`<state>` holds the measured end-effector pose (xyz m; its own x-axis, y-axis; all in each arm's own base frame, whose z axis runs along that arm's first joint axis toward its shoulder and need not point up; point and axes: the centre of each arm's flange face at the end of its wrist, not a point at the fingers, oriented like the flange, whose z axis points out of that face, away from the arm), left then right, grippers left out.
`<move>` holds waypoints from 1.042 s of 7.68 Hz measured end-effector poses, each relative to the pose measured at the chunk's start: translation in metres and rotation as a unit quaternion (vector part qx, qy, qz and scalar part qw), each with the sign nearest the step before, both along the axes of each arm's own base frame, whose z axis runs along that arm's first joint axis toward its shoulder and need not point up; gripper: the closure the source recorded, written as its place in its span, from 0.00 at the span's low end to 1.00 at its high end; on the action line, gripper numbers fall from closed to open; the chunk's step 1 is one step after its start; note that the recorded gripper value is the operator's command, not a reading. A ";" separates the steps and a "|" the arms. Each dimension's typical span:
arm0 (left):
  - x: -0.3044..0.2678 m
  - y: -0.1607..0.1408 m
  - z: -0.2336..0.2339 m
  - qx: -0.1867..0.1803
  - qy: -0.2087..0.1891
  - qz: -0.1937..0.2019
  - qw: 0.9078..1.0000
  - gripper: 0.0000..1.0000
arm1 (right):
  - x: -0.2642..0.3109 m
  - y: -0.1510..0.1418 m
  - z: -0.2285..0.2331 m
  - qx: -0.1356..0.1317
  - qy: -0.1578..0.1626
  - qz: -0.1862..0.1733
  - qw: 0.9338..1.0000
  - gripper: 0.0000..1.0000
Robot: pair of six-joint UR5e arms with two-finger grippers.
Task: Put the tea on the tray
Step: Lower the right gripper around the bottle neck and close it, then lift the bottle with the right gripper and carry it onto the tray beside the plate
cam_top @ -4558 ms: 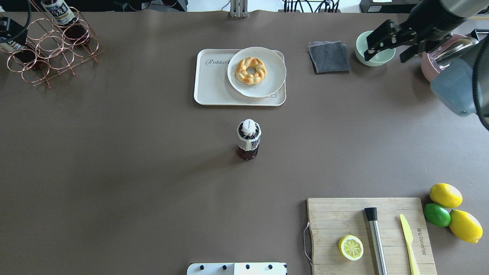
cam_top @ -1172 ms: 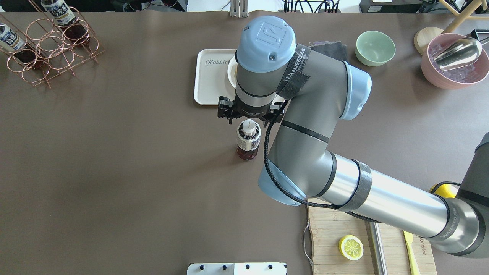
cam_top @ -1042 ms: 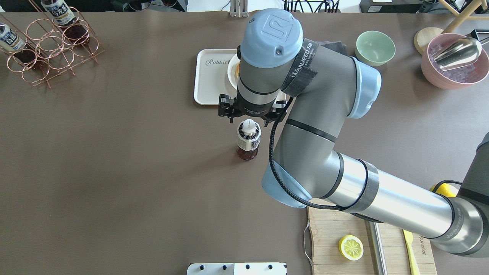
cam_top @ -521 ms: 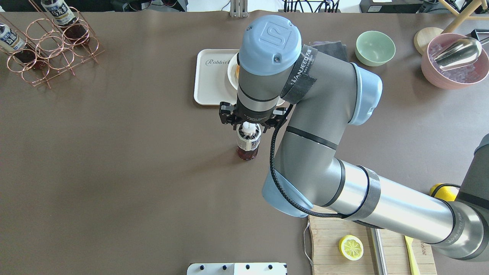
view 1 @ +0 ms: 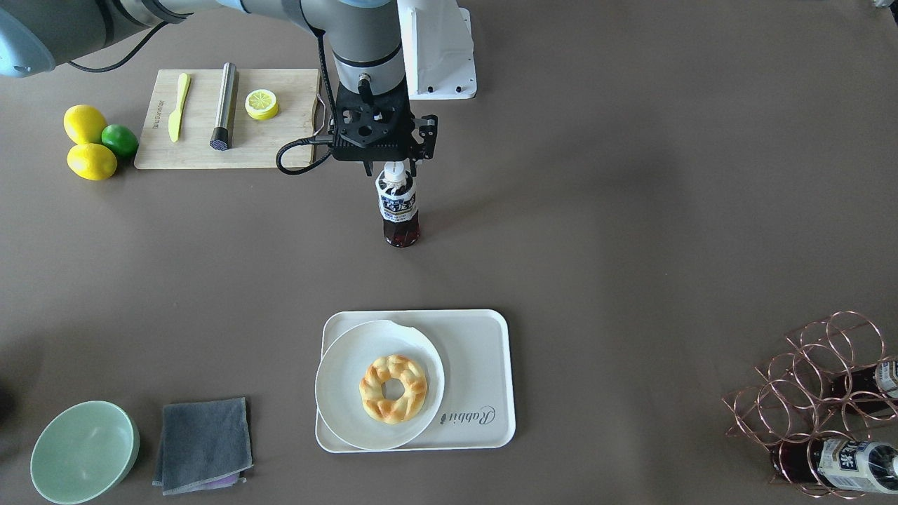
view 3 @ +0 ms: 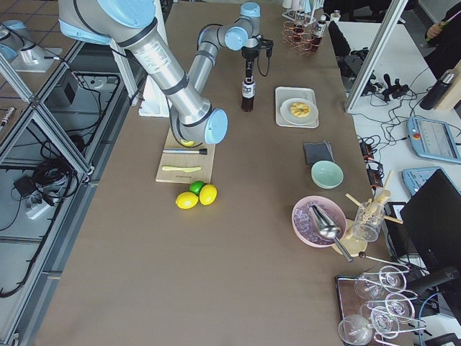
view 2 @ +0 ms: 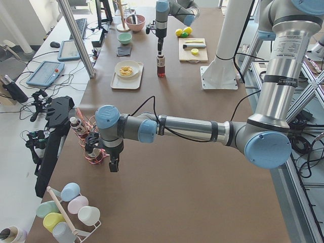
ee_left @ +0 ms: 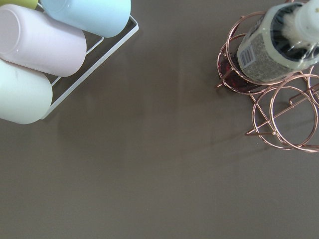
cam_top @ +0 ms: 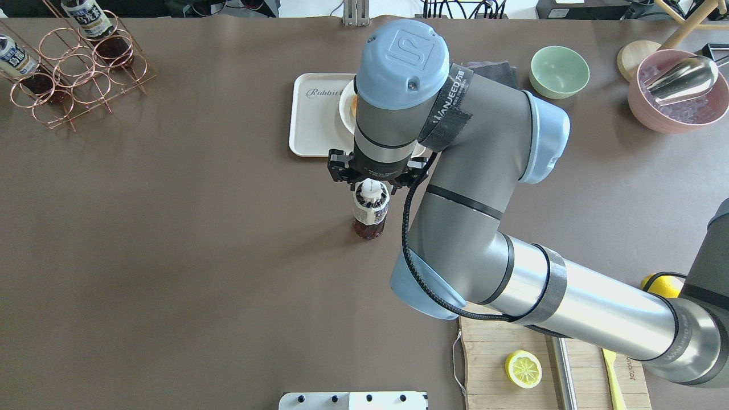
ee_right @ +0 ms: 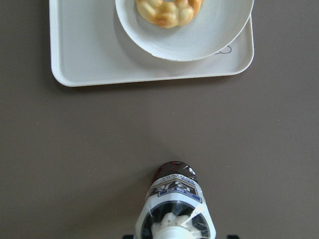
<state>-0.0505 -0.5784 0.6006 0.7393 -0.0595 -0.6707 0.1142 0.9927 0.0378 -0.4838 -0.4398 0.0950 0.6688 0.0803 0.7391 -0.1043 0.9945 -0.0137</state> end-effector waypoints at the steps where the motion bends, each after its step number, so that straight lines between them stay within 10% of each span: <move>1: 0.000 0.000 0.000 0.000 -0.002 0.000 1.000 0.03 | -0.001 -0.002 0.001 0.000 0.001 0.000 1.000 0.46; 3: 0.000 -0.001 -0.001 0.001 -0.003 -0.001 1.000 0.03 | -0.003 0.000 0.002 0.000 0.002 0.000 1.000 1.00; 8: 0.000 -0.002 -0.002 0.001 -0.003 -0.001 1.000 0.03 | 0.009 -0.008 -0.013 0.004 -0.006 0.010 1.000 1.00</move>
